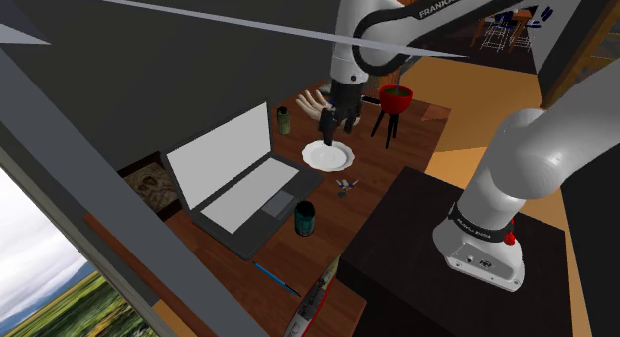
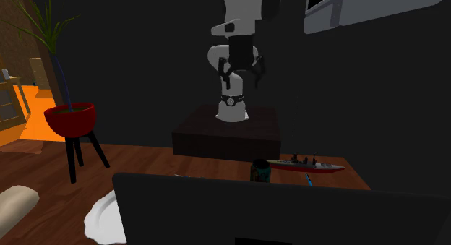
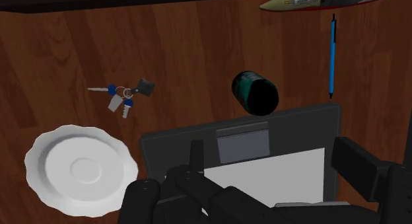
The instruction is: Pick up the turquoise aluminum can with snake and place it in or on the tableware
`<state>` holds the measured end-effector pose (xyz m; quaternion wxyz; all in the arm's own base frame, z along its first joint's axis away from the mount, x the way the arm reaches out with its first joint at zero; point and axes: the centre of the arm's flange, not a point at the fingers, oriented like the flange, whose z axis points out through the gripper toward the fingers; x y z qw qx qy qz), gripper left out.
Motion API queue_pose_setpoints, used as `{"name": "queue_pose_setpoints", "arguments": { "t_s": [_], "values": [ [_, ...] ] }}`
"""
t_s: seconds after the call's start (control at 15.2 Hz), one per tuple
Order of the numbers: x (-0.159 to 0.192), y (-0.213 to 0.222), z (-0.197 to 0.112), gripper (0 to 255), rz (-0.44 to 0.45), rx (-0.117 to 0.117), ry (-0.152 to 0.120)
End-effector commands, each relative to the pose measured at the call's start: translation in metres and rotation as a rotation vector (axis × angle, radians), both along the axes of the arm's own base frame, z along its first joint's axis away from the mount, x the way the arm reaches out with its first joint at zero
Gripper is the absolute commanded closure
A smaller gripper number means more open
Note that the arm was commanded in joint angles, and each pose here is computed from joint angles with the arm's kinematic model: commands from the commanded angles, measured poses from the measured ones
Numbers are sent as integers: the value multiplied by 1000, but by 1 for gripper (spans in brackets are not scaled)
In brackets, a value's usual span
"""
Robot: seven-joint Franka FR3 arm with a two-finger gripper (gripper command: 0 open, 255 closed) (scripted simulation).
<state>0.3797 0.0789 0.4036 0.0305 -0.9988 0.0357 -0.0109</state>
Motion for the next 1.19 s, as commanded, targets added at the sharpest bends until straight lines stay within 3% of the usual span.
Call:
{"name": "queue_pose_setpoints", "arguments": {
  "t_s": [0.0,1.12],
  "values": [
    [6,11,-25,0,-4,-5,1],
    [61,85,-225,0,-35,-52,31]
  ]
}}
